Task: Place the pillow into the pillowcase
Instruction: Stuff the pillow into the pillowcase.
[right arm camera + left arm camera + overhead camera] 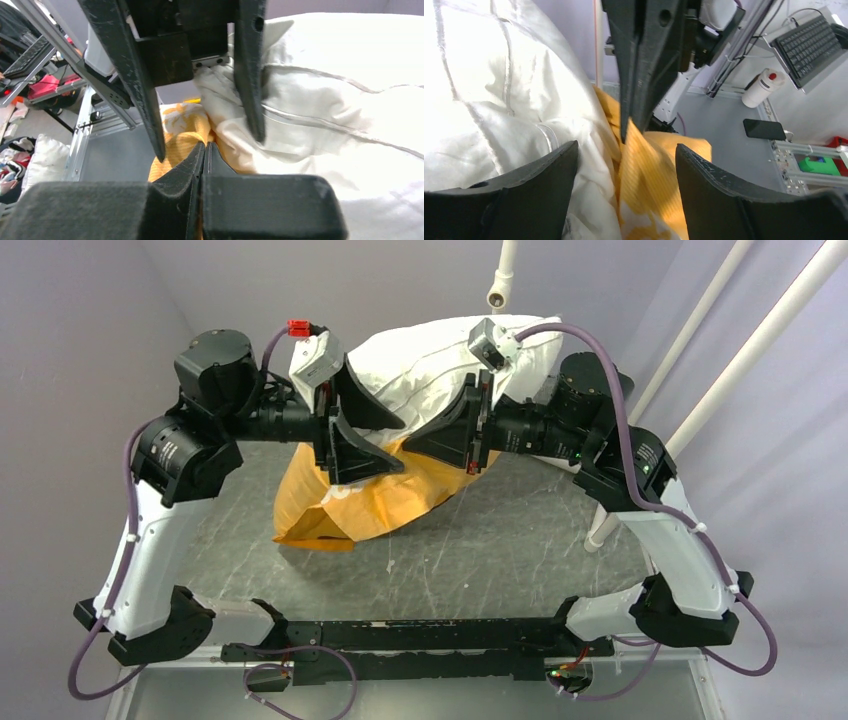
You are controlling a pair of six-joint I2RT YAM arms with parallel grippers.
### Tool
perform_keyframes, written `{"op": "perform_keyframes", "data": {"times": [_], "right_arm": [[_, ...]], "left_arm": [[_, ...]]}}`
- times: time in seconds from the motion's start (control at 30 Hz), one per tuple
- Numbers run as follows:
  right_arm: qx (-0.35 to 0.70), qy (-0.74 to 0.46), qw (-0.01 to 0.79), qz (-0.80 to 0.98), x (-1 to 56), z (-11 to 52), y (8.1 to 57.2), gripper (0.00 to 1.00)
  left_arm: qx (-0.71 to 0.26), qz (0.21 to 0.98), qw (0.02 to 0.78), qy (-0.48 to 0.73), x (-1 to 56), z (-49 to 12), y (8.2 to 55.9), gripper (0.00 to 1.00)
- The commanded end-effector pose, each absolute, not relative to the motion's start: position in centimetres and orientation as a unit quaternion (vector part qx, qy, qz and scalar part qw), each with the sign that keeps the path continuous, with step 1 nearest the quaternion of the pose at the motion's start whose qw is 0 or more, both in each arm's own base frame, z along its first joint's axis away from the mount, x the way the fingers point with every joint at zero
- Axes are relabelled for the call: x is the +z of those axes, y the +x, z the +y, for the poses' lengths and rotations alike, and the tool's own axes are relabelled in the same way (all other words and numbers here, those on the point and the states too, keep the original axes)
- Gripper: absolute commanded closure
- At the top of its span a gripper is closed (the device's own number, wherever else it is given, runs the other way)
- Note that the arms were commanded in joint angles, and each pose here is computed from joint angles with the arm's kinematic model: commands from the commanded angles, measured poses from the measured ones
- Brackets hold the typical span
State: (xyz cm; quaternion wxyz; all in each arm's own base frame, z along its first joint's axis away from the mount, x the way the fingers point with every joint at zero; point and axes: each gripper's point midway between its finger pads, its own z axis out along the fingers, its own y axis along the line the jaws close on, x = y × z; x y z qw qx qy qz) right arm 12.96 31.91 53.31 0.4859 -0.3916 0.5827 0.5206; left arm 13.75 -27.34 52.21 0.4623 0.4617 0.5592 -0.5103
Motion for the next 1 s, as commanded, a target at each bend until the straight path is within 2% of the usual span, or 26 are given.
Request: {"op": "perform_keyframes", "data": {"times": [0.0, 0.27, 0.3, 0.43, 0.47, 0.53, 0.67, 0.7, 0.8, 0.83, 0.9, 0.97], "right_arm": [[0.545, -0.366, 0.597, 0.462, 62.4, 27.7, 10.2, 1.0], [0.568, -0.383, 0.577, 0.445, 62.6, 29.3, 9.9, 1.0], [0.57, -0.382, 0.577, 0.442, 62.7, 29.3, 9.9, 1.0], [0.558, -0.356, 0.594, 0.458, 62.9, 29.2, 11.2, 1.0], [0.556, -0.35, 0.597, 0.461, 62.9, 29.1, 11.4, 1.0], [0.55, -0.335, 0.606, 0.467, 63.1, 28.9, 12.0, 1.0], [0.534, -0.298, 0.62, 0.491, 62.8, 28.3, 13.4, 1.0], [0.524, -0.275, 0.627, 0.507, 62.5, 27.7, 14.2, 0.93], [0.488, -0.206, 0.646, 0.549, 60.6, 25.5, 16.1, 0.37], [0.48, -0.185, 0.651, 0.558, 60.1, 24.5, 16.3, 0.26], [0.459, -0.135, 0.659, 0.58, 58.9, 22.0, 16.7, 0.16], [0.439, -0.09, 0.654, 0.61, 57.4, 20.1, 17.3, 0.15]], "left_arm": [[-0.532, 0.553, 0.415, 0.488, 51.5, -26.2, 10.8, 0.27], [-0.556, 0.547, 0.385, 0.493, 51.2, -26.9, 10.8, 0.27], [-0.56, 0.548, 0.379, 0.493, 51.0, -27.1, 10.9, 0.31], [-0.575, 0.539, 0.36, 0.498, 50.9, -27.6, 10.8, 0.61], [-0.581, 0.533, 0.357, 0.501, 51.1, -27.6, 10.6, 0.7], [-0.582, 0.528, 0.357, 0.504, 51.3, -27.7, 10.6, 0.99], [-0.556, 0.546, 0.405, 0.479, 51.9, -27.7, 12.1, 1.0], [-0.54, 0.559, 0.428, 0.462, 52.2, -27.6, 13.1, 1.0], [-0.451, 0.631, 0.509, 0.373, 52.1, -26.3, 18.1, 1.0], [-0.418, 0.653, 0.532, 0.339, 52.0, -25.3, 19.9, 1.0], [-0.375, 0.674, 0.562, 0.299, 52.0, -23.8, 22.0, 1.0], [-0.367, 0.665, 0.579, 0.298, 52.5, -23.1, 21.8, 1.0]]}}
